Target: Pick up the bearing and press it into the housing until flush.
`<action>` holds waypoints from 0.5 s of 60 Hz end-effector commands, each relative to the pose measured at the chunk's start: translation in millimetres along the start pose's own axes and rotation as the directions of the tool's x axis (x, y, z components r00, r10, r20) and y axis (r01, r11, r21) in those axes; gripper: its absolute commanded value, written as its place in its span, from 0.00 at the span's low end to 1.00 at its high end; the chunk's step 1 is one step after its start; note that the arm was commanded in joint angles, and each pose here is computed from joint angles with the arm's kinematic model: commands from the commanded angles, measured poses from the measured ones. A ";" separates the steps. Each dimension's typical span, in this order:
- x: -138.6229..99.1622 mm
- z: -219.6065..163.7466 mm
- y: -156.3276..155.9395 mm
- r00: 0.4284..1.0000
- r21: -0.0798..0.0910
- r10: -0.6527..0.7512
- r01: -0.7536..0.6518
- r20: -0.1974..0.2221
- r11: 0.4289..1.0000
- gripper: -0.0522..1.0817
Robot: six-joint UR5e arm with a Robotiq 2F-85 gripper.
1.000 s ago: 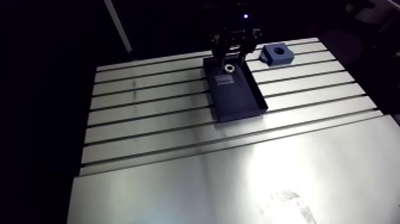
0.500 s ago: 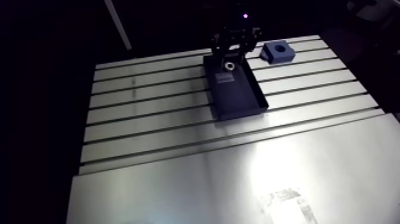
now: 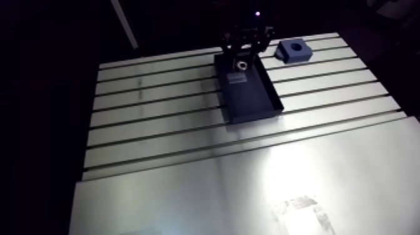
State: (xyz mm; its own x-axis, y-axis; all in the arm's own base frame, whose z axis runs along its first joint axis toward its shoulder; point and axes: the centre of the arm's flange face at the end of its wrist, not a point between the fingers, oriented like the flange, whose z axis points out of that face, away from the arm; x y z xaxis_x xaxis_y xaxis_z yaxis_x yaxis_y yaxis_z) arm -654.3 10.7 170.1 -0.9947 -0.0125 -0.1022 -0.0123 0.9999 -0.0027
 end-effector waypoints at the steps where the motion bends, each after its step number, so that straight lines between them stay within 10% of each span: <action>1: 1.0 -1.5 0.0 1.000 -0.001 0.000 0.000 -0.003 1.000 0.41; 30: 1.8 -3.0 0.4 1.000 -0.003 0.000 0.000 -0.005 1.000 0.45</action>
State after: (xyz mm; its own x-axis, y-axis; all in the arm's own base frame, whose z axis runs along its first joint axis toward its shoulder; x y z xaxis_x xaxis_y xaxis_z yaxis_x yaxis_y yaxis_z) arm -656.4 11.0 172.7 -0.9952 -0.0125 -0.0969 -0.0125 0.9999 -0.0005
